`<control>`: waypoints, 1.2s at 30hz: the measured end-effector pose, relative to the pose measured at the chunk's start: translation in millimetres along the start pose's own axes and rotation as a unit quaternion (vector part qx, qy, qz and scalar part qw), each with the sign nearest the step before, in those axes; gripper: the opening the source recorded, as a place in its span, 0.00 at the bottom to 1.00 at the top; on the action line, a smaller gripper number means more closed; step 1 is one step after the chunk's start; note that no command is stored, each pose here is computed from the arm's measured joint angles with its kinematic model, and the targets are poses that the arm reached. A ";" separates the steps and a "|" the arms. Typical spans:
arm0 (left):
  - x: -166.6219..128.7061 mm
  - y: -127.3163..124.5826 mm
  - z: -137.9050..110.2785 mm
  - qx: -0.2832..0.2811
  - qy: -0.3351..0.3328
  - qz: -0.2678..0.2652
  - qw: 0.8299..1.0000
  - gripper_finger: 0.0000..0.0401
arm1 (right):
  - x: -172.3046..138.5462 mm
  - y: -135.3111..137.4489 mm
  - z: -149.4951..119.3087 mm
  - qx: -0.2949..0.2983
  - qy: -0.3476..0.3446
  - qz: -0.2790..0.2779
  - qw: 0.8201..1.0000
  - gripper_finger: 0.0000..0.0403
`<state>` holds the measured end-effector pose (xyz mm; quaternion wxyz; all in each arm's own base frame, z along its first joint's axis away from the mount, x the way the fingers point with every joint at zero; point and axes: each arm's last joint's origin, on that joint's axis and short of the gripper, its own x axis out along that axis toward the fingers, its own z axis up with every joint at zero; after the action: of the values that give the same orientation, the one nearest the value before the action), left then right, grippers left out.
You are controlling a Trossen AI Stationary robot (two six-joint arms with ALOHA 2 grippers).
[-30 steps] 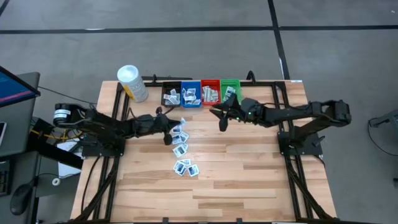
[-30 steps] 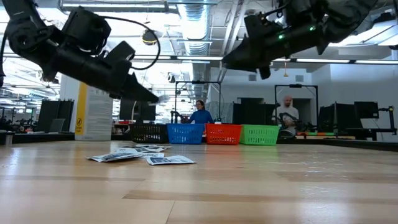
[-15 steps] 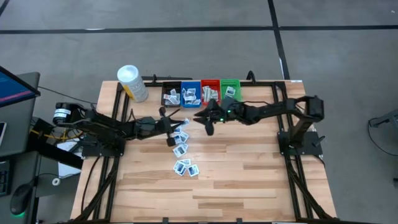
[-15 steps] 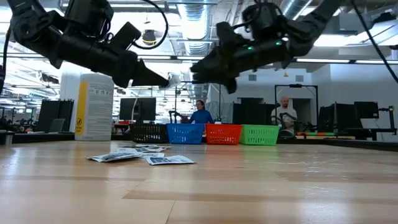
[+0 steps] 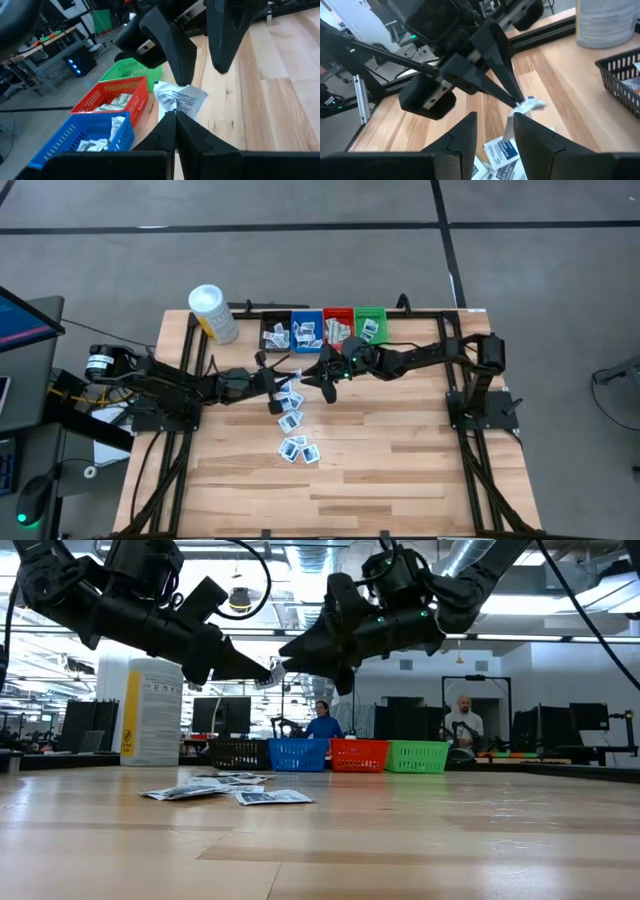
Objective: Pick & Place First Aid Supplies
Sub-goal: Put the blue alcohol pad into the green bin
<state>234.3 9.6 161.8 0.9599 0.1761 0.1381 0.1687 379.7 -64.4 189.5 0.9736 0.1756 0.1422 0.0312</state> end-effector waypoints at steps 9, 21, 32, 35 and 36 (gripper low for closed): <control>0.0 0.4 0.7 -0.002 -0.002 0.004 1.000 0.02 | -0.1 -1.3 -3.2 0.005 0.015 -0.007 1.000 0.30; -0.6 -2.1 6.4 -0.011 -0.019 0.000 1.000 0.02 | -0.2 -3.6 -2.5 0.005 0.004 -0.043 0.999 0.30; 0.8 -2.3 11.3 -0.014 -0.026 0.000 1.000 0.02 | -0.5 -5.3 -5.2 -0.012 0.016 -0.063 0.998 0.10; 0.8 -2.3 11.3 -0.014 -0.026 0.000 1.000 0.02 | -0.5 -5.0 -5.2 -0.022 0.016 -0.062 0.998 0.03; 0.8 -2.3 11.3 -0.014 -0.026 0.000 1.000 0.02 | -0.3 -4.8 -5.0 -0.022 0.016 -0.062 0.998 0.02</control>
<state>239.4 4.6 170.9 0.9654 0.1674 0.1107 0.1663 378.0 -67.3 183.4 0.9749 0.1441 0.1680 -0.0235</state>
